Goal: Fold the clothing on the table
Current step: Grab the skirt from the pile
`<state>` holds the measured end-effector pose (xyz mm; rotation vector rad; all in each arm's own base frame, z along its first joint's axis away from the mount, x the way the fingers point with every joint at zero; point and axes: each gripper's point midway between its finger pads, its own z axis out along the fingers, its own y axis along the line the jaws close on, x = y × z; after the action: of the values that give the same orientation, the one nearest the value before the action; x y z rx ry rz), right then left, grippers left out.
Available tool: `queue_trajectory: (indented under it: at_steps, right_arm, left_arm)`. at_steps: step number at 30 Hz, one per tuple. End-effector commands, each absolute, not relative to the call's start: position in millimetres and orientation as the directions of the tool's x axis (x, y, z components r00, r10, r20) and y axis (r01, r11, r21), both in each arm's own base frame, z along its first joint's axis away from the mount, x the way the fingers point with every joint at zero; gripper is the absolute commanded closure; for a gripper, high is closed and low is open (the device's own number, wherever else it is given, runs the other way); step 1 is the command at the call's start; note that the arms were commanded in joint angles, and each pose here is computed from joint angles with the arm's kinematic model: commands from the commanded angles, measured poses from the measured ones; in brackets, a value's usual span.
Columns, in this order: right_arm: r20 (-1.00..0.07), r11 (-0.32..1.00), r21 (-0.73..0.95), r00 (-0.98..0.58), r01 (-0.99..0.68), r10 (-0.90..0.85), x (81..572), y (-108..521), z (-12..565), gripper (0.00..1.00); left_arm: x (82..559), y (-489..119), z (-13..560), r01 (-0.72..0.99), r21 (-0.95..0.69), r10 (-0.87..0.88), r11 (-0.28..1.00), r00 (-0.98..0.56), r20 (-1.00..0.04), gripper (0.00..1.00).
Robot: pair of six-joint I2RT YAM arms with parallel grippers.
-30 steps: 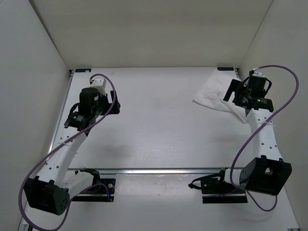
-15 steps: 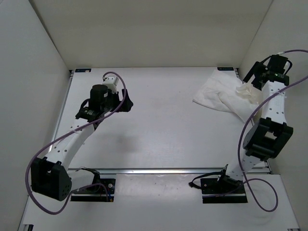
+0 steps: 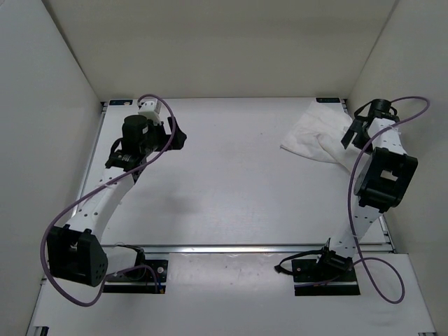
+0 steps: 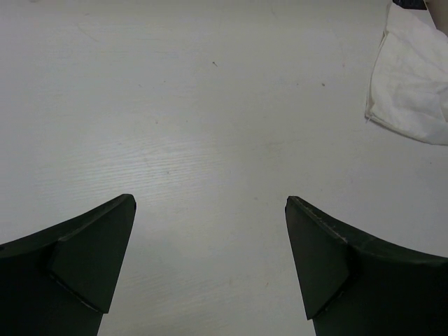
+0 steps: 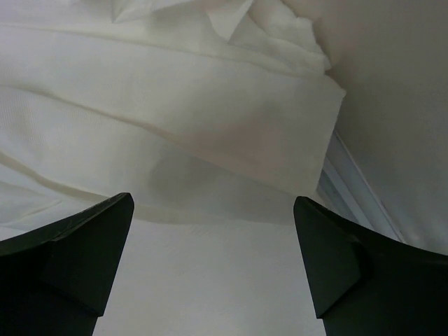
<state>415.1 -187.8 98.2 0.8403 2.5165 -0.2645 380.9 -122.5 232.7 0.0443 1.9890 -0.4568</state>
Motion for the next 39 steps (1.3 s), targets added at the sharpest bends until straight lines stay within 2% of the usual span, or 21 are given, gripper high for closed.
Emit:
queue_trajectory:
  at_steps: [1,5,8,10,13,14,19,23,29,34,38,39]
  right_arm:
    - [-0.531,0.796,-0.04,-0.688,0.604,0.495,419.2,-179.4,107.5,0.06]
    - [-0.493,0.808,-0.057,-0.721,0.586,0.487,416.4,-164.3,80.6,0.17]
    - [-0.47,0.821,-0.096,-0.752,0.563,0.461,418.4,-162.0,68.3,0.31]
    - [-0.468,0.832,-0.113,-0.768,0.543,0.438,427.5,-163.0,66.1,0.48]
    - [-0.441,0.847,-0.134,-0.796,0.514,0.414,434.0,-159.2,58.5,0.91]
    - [-0.427,0.853,-0.129,-0.805,0.505,0.412,436.7,-155.3,56.6,0.98]
    - [-0.419,0.895,-0.073,-0.828,0.44,0.373,447.0,-121.3,55.5,1.0]
    - [-0.443,0.944,-0.06,-0.856,0.324,0.266,448.4,-75.0,58.5,1.0]
    - [-0.39,0.984,0.001,-0.906,0.177,0.163,434.6,-7.8,79.2,1.0]
    - [-0.354,0.998,-0.016,-0.934,0.059,0.05,395.0,37.5,95.4,1.0]
    - [-0.233,0.995,0.07,-0.968,0.077,0.091,324.5,60.0,79.2,1.0]
    - [-0.234,0.993,0.09,-0.967,0.079,0.098,315.6,65.0,86.1,1.0]
  left_arm:
    - [391.9,-128.9,259.4,0.275,-0.264,-0.137,0.924,-0.407,-0.903,0.01]
    - [391.6,-130.9,261.7,0.296,-0.254,-0.121,0.921,-0.402,-0.907,0.01]
    - [388.3,-129.4,260.6,0.295,-0.259,-0.124,0.92,-0.407,-0.905,0.01]
    - [385.9,-128.1,256.5,0.289,-0.265,-0.129,0.92,-0.415,-0.901,0.02]
    - [382.3,-123.1,255.3,0.276,-0.267,-0.136,0.923,-0.417,-0.899,0.01]
    - [379.5,-125.4,255.7,0.278,-0.277,-0.144,0.92,-0.418,-0.897,0.01]
    - [376.0,-123.4,254.9,0.278,-0.278,-0.148,0.919,-0.412,-0.899,0.01]
    - [373.7,-124.0,250.3,0.283,-0.282,-0.15,0.917,-0.409,-0.9,0.01]
    - [375.1,-128.0,243.3,0.295,-0.303,-0.163,0.906,-0.417,-0.894,0.01]
    - [380.0,-136.3,243.4,0.327,-0.299,-0.151,0.896,-0.409,-0.9,0.01]
    - [383.6,-144.7,238.3,0.356,-0.298,-0.131,0.886,-0.425,-0.896,0.01]
    - [383.9,-144.8,238.8,0.361,-0.285,-0.119,0.888,-0.418,-0.9,0.01]
